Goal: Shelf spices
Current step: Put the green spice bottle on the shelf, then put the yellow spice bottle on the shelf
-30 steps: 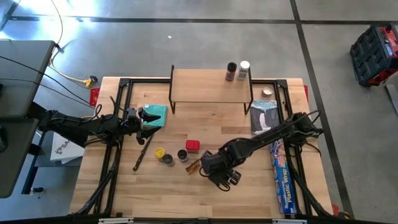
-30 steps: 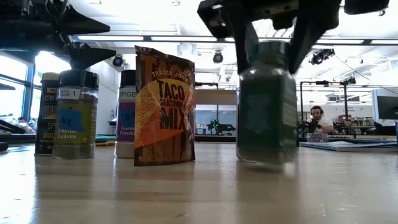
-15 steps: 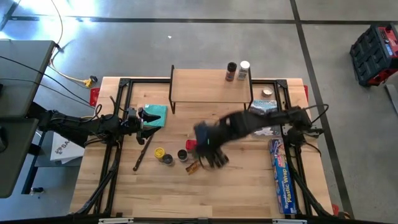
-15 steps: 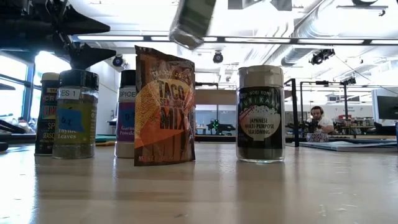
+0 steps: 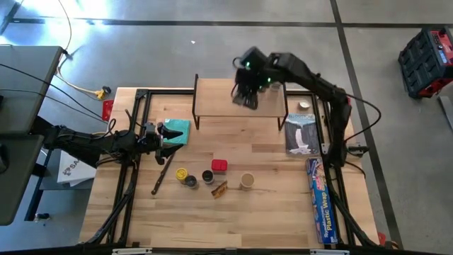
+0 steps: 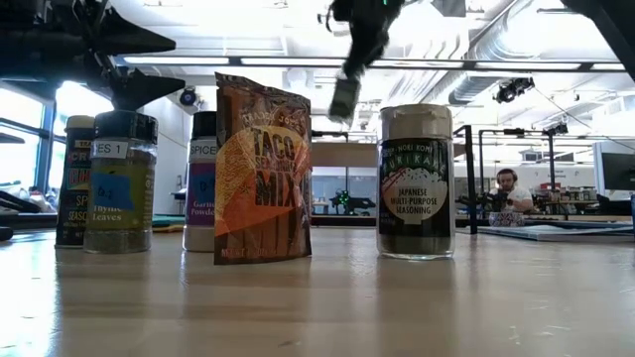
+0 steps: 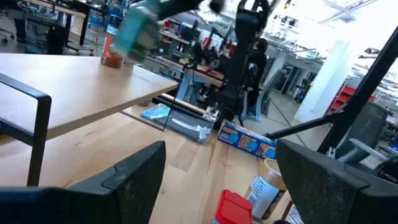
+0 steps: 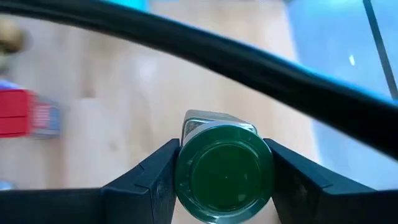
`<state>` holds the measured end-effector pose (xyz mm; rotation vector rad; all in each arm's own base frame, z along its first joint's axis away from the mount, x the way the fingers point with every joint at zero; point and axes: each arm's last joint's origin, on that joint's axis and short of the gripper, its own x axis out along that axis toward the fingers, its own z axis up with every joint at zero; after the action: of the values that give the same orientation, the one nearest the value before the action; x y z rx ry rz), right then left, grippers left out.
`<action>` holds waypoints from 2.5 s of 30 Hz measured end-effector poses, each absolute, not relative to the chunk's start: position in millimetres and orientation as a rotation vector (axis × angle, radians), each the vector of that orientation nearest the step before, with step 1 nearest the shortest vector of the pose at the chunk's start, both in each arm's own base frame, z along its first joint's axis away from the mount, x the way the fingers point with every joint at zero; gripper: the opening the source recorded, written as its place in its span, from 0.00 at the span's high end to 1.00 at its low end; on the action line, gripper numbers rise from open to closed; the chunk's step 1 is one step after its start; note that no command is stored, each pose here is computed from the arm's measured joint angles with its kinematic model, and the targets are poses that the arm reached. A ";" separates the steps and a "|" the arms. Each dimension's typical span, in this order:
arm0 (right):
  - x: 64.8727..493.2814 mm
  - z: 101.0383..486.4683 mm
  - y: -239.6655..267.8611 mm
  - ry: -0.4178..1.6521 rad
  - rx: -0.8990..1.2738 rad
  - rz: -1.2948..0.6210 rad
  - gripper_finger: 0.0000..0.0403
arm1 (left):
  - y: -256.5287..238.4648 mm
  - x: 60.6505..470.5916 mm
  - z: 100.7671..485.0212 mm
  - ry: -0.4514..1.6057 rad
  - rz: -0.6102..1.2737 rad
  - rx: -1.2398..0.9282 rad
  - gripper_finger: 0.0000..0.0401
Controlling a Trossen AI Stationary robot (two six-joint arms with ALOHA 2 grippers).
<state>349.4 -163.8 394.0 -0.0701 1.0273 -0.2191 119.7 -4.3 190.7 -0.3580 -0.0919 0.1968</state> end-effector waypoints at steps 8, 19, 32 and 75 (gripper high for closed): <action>333.8 374.9 -205.7 1.049 0.009 -0.259 0.52 | -4.3 119.7 190.9 -0.094 0.196 -0.358 0.26; 338.6 359.6 -208.5 1.075 -0.060 -0.233 0.49 | -4.3 119.7 191.3 -0.098 0.196 -0.359 0.26; 338.0 360.2 -210.9 1.101 -0.158 -0.244 0.47 | -4.4 119.7 191.3 -0.097 0.191 -0.359 0.26; 347.3 353.9 -219.5 1.215 -0.411 -0.406 0.31 | -4.9 119.8 191.2 -0.094 0.174 -0.360 0.26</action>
<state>347.3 -219.5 353.9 -0.4108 1.2150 -0.4058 119.8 -4.9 191.2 -0.3598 -0.0937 0.1735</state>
